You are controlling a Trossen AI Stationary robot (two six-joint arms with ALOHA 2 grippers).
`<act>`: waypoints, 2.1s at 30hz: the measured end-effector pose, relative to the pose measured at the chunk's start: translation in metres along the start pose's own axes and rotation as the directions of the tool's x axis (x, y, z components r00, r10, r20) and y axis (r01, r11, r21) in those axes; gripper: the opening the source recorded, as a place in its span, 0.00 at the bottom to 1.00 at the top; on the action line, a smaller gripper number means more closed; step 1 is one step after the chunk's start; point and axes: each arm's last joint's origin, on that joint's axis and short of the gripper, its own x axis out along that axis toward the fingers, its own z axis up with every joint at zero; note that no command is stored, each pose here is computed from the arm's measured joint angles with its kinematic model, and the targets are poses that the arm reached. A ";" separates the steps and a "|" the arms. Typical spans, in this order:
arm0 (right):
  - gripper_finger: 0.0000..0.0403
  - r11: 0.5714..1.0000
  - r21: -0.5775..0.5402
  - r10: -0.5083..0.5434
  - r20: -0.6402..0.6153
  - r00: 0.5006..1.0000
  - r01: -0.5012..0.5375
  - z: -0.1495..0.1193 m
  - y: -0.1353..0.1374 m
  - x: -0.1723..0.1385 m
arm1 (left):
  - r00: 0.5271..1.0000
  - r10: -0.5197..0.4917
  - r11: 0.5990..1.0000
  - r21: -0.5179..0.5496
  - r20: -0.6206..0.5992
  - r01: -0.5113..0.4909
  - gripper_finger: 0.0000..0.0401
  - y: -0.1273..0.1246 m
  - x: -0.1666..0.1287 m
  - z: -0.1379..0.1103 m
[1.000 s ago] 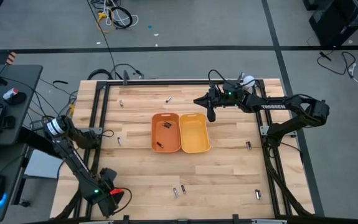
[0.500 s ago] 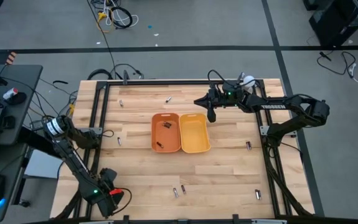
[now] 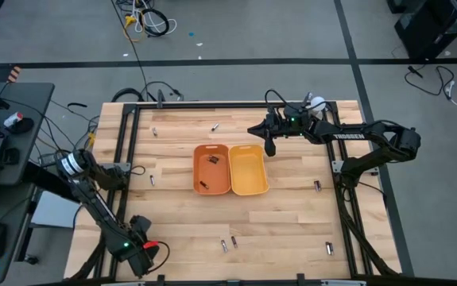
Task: Sort batteries
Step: Put the black battery into the orange bin
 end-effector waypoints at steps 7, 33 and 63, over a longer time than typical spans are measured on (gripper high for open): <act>0.05 1.000 0.003 0.001 -0.007 1.000 -0.001 -0.001 0.000 0.000 | 0.997 0.060 0.998 0.020 -0.043 -0.059 0.28 -0.004 0.008 0.001; 0.05 1.000 -0.012 0.001 -0.010 1.000 -0.001 -0.001 0.000 0.000 | 1.000 0.016 0.997 0.071 -0.011 -0.015 0.29 -0.004 0.008 -0.003; 0.05 1.000 -0.009 0.002 -0.014 1.000 -0.002 -0.001 0.000 0.000 | 0.999 0.018 0.989 0.149 -0.036 -0.012 0.34 -0.016 0.019 0.001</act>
